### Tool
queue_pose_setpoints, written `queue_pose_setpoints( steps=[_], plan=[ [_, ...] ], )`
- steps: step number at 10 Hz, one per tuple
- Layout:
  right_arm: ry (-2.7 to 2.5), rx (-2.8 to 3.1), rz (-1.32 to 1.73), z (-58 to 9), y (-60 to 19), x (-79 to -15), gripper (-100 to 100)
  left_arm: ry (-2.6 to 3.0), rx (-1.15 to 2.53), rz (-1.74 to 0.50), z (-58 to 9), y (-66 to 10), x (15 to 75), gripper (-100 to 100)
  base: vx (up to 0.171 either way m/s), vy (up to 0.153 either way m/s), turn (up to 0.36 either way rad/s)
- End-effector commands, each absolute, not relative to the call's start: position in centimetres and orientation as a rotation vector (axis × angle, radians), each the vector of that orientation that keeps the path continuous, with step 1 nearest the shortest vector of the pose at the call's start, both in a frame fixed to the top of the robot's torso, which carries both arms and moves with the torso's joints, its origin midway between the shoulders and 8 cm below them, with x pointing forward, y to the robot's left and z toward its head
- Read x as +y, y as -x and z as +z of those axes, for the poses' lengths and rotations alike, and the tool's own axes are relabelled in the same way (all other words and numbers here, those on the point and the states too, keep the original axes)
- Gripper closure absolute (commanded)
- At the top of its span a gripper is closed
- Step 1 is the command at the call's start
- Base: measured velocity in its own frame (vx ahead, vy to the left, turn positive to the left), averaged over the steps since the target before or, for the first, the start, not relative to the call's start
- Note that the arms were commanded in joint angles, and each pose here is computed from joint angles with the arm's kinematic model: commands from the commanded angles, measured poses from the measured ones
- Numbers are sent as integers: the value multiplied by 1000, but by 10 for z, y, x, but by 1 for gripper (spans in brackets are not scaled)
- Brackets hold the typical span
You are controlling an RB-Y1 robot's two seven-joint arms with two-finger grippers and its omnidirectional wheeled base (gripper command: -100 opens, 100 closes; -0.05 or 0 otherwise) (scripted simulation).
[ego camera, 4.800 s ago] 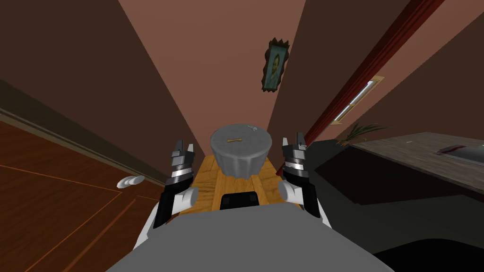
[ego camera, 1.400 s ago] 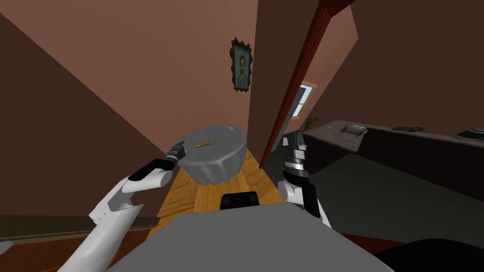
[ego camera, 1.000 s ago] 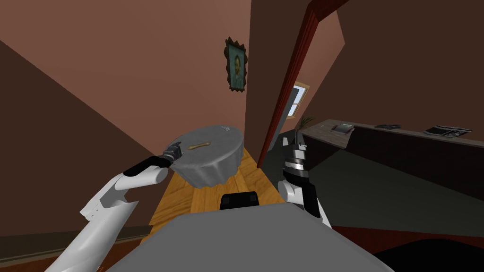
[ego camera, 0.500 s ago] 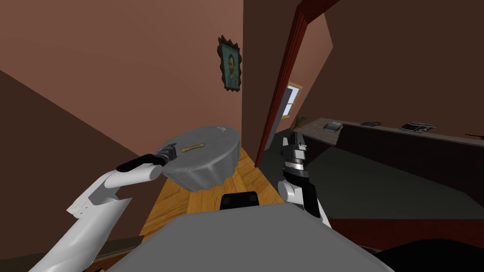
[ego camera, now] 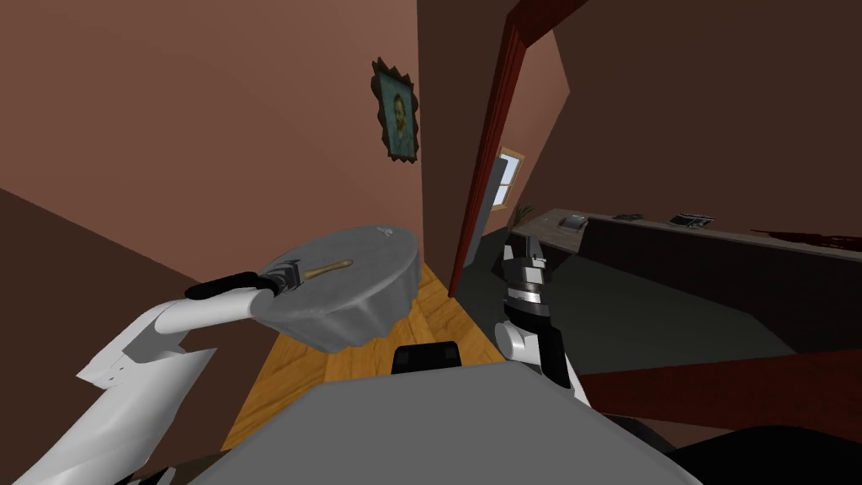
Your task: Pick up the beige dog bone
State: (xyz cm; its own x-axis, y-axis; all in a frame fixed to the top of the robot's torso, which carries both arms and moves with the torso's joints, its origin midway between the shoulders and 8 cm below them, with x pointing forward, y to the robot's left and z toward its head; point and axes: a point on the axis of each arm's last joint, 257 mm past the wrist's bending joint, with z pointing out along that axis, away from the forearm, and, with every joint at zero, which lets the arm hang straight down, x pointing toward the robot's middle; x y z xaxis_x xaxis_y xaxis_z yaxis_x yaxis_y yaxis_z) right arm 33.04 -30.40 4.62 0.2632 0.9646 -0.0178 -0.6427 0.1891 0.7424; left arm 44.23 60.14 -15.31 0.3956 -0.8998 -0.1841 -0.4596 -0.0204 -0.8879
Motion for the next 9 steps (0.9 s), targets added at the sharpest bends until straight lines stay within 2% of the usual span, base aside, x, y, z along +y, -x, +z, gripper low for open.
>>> queue_pose_setpoints(
  steps=[1, 9],
  plan=[
    [-701, 558, 1216, 46, -330, -304, 0, 1695, 1217, -512, -159, -435, 611, -100, 13, -38, -71],
    [-701, 558, 1215, 46, -330, -304, 0, 1936, 1119, -337, -169, -384, 678, -100, 15, -33, -121]
  ],
)
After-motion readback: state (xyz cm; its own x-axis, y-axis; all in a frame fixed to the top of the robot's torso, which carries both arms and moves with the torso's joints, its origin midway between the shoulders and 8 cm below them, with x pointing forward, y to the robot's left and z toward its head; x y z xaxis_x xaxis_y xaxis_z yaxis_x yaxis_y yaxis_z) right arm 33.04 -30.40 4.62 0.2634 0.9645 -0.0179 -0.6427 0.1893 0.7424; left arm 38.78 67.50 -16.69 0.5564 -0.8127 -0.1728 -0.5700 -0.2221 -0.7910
